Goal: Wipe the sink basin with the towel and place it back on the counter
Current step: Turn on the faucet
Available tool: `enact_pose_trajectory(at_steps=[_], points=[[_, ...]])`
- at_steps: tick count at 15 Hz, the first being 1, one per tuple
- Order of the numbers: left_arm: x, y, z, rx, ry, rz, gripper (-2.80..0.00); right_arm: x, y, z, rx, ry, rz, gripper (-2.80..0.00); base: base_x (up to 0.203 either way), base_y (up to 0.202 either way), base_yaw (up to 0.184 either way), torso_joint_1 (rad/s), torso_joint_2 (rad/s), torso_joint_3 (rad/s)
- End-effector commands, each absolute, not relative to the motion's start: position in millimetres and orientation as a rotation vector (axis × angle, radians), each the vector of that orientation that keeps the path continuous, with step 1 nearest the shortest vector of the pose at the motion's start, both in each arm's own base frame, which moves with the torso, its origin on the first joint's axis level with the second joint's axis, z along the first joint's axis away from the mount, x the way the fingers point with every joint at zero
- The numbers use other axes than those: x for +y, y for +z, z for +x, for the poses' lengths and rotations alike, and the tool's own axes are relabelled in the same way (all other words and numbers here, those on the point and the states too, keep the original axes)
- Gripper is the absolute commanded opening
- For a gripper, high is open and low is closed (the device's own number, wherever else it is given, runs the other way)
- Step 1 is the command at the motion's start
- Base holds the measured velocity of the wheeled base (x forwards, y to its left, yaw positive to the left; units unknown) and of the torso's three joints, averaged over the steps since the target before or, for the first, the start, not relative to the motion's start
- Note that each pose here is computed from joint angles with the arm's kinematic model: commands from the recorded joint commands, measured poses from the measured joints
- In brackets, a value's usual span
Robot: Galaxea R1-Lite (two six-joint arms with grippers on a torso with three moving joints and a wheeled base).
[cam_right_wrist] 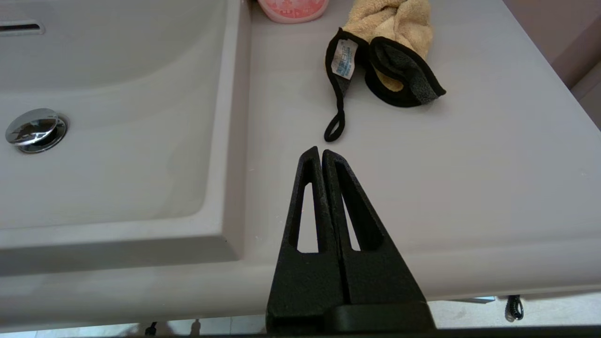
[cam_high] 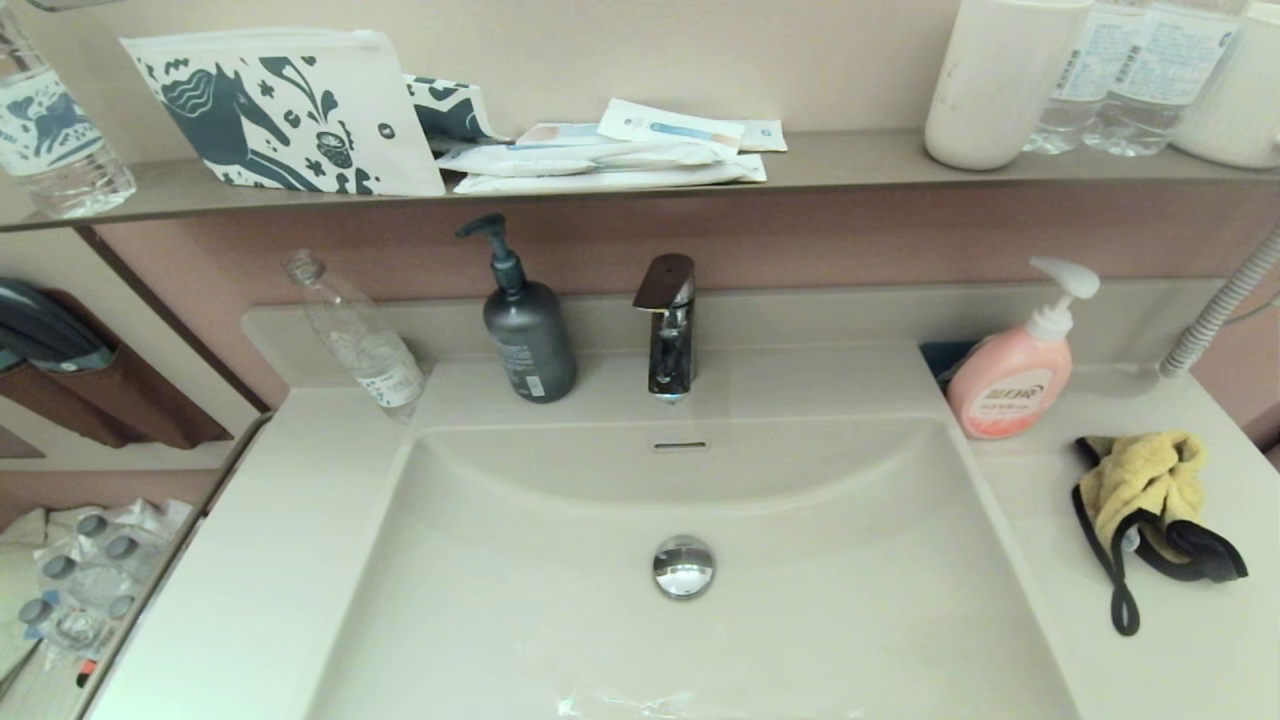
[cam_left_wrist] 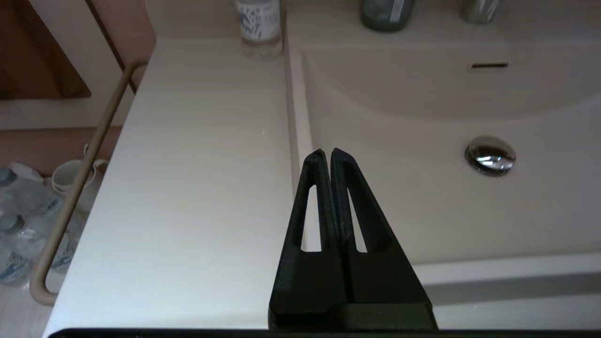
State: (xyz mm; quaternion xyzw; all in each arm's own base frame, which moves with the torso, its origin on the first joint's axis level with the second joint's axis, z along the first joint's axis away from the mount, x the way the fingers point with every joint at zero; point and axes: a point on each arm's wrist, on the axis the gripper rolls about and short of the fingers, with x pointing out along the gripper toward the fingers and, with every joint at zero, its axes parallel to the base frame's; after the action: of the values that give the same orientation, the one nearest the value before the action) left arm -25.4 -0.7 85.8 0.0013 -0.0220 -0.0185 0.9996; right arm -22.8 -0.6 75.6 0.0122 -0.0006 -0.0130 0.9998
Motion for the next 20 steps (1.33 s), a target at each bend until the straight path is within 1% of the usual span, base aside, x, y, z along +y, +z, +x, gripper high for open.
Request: enact_pose_trajectory(at_steps=[1,4,7,10,13,15,17,20], points=[[-1,105,-31,-0.096,-0.046,-0.002,-2.8,-1,76,-23,0.0,-0.026,0.025,-2.8,0.0,0.0,0.0,0.0,0.0,0.0],[-1,132,-23,-0.052,-0.073,-0.006,-2.8,-1,76,-23,0.001,-0.026,0.025,-2.8,0.0,0.0,0.0,0.0,0.0,0.0],[-3,161,0,0.02,-0.147,-0.01,-2.8,-1,76,-23,0.0,-0.026,0.025,-2.8,0.0,0.0,0.0,0.0,0.0,0.0],[-5,182,43,0.045,-0.198,-0.006,-2.8,-1,76,-23,0.001,-0.026,0.025,-2.8,0.0,0.0,0.0,0.0,0.0,0.0],[-11,192,92,0.055,-0.26,0.026,-2.8,-1,76,-23,0.0,-0.026,0.025,-2.8,0.0,0.0,0.0,0.0,0.0,0.0],[-25,195,119,0.052,-0.332,0.044,-2.8,-1,76,-23,0.001,-0.026,0.025,-2.8,0.0,0.0,0.0,0.0,0.0,0.0],[-49,194,139,0.061,-0.394,0.054,-2.8,-1,76,-23,0.0,-0.026,0.025,-2.8,0.0,0.0,0.0,0.0,0.0,0.0],[-93,193,157,-0.003,-0.469,0.049,-2.8,-1,76,-23,0.0,-0.026,0.024,-2.8,0.0,0.0,0.0,0.0,0.0,0.0]])
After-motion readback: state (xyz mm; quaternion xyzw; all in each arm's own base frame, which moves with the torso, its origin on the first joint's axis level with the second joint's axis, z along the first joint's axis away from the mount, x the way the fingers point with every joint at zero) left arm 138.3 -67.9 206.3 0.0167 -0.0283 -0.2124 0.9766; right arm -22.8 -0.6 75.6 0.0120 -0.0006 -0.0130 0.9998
